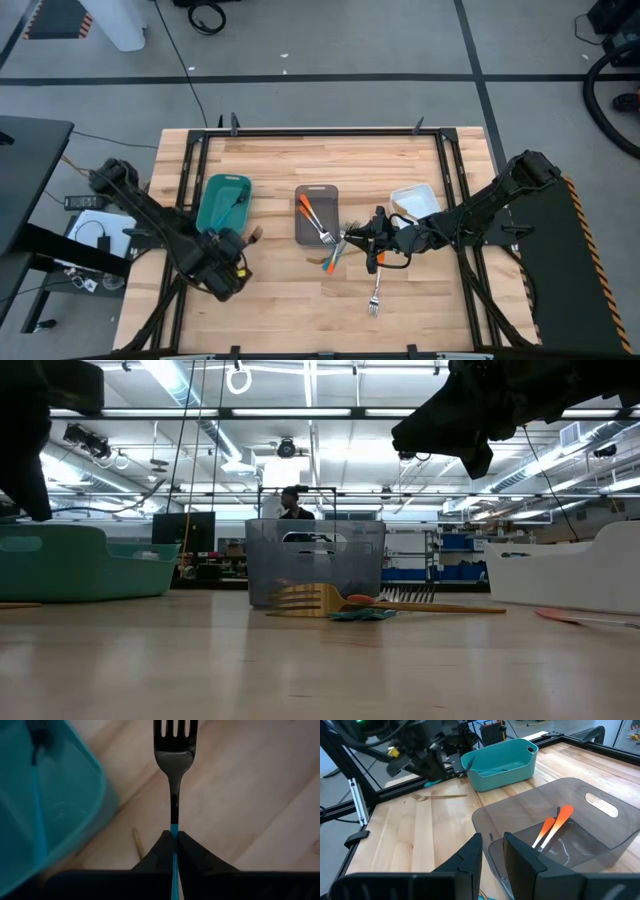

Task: Sort silverware by color (type)
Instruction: Put the blue fork into the green bin

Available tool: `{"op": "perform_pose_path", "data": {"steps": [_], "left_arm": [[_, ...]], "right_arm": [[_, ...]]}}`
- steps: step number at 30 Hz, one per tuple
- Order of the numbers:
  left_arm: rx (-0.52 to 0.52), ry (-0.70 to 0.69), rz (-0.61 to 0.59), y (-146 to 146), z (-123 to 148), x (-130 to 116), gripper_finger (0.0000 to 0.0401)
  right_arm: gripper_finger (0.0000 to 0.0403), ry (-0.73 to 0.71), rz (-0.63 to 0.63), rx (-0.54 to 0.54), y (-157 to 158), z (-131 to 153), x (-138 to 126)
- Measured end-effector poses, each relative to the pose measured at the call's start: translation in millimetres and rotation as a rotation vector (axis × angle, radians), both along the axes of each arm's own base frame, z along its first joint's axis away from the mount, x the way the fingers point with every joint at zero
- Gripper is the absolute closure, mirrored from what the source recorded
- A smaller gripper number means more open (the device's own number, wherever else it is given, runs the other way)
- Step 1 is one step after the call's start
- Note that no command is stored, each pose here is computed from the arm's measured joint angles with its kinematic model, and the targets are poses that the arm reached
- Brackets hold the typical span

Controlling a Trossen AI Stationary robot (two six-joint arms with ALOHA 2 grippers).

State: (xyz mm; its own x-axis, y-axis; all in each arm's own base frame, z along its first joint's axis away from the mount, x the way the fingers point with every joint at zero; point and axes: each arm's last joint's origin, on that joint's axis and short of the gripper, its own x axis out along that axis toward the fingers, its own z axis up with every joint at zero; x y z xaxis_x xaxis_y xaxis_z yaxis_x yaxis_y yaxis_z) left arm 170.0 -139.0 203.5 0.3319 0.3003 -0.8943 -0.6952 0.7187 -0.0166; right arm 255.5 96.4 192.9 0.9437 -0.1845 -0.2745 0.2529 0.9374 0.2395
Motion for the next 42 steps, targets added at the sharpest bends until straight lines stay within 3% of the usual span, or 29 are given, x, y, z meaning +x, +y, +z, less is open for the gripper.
{"op": "perform_pose_path", "data": {"steps": [11, 31, 42], "left_arm": [[-0.004, -0.014, -0.027, 24.8, 19.3, 1.8, 0.0387], [-0.140, 0.021, -0.070, 75.5, 46.2, -0.4, 0.0387], [-0.046, 0.139, 0.010, 102.1, 45.2, -6.3, 0.0387]], "right_arm": [[0.0317, 0.000, 0.000, 0.000, 0.1, 0.0, 0.0], [0.0317, 0.000, 0.000, 0.000, 0.1, 0.1, -0.1], [0.0317, 0.000, 0.003, 0.000, 0.5, 0.0, -0.2]]}}
